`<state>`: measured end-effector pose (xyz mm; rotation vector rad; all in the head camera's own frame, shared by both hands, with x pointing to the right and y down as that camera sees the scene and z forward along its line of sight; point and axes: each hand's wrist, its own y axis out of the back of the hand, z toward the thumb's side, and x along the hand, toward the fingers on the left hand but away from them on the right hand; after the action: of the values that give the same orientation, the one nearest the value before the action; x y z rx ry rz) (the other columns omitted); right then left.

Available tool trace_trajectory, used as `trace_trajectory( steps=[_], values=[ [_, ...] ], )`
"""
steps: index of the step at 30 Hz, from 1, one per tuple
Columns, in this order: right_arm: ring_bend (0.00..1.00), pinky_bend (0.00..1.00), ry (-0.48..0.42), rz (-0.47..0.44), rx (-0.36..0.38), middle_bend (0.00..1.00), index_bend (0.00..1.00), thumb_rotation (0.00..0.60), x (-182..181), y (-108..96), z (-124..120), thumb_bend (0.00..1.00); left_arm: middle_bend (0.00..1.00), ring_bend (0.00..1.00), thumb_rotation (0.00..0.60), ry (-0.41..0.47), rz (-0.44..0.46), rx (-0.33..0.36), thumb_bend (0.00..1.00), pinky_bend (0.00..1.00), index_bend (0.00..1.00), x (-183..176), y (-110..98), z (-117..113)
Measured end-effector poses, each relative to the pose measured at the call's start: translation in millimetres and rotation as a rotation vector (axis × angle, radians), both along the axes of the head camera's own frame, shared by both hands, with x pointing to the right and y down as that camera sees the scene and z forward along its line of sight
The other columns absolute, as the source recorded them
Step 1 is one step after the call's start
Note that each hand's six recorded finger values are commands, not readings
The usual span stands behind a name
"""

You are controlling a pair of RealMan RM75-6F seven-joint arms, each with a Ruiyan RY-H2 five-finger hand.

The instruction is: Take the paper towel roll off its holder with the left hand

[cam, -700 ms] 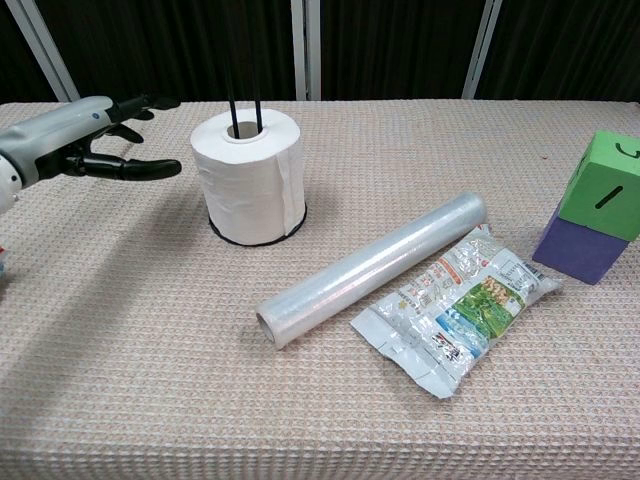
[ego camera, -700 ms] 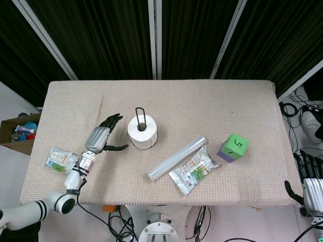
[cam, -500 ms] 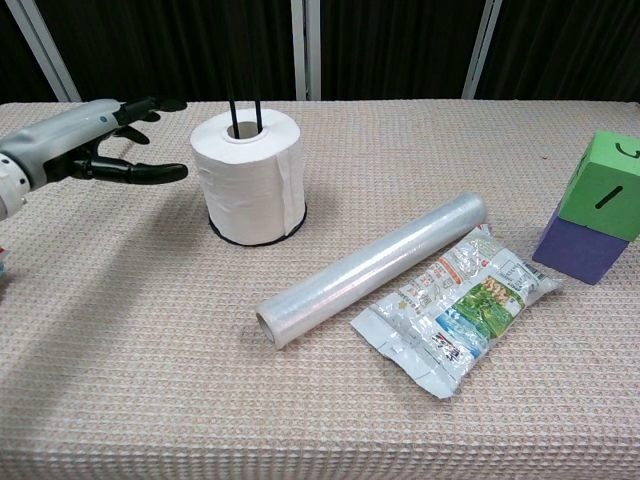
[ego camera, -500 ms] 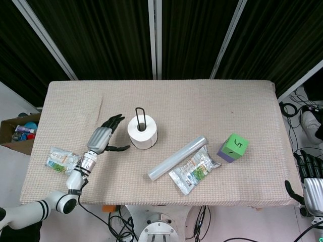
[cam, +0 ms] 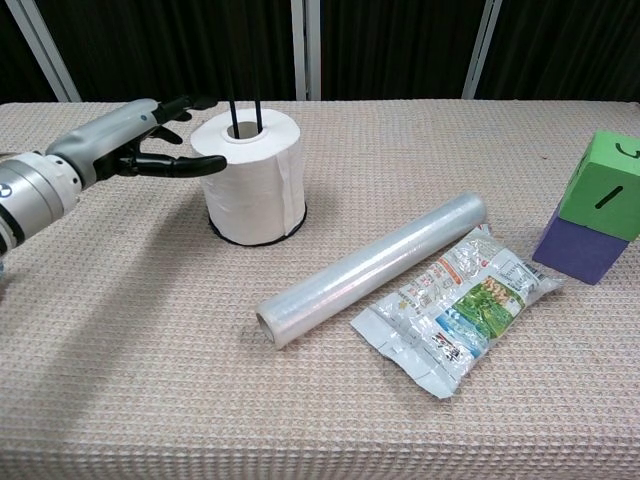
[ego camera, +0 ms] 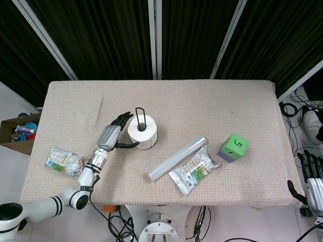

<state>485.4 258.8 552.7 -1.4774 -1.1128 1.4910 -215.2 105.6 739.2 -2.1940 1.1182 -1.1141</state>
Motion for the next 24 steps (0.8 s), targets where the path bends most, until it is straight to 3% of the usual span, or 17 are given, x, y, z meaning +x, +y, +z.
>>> trace_trajectory(
  steps=[16, 20, 24],
  values=[
    [0.00, 0.00, 0.005, 0.027, -0.004, 0.00, 0.00, 0.600, 14, -5, 0, 0.30, 0.00, 0.00, 0.262, 0.046, 0.001, 0.009, 0.06, 0.15, 0.00, 31, -4, 18],
    [0.00, 0.00, 0.008, 0.030, -0.003, 0.00, 0.00, 0.600, 15, -6, -1, 0.30, 0.00, 0.00, 0.387, 0.074, -0.030, 0.006, 0.06, 0.15, 0.00, 35, -7, 22],
    [0.00, 0.00, 0.010, 0.030, -0.006, 0.00, 0.00, 0.600, 15, -7, -1, 0.30, 0.01, 0.00, 0.582, 0.099, -0.046, -0.010, 0.06, 0.15, 0.00, 36, -8, 26]
  ],
)
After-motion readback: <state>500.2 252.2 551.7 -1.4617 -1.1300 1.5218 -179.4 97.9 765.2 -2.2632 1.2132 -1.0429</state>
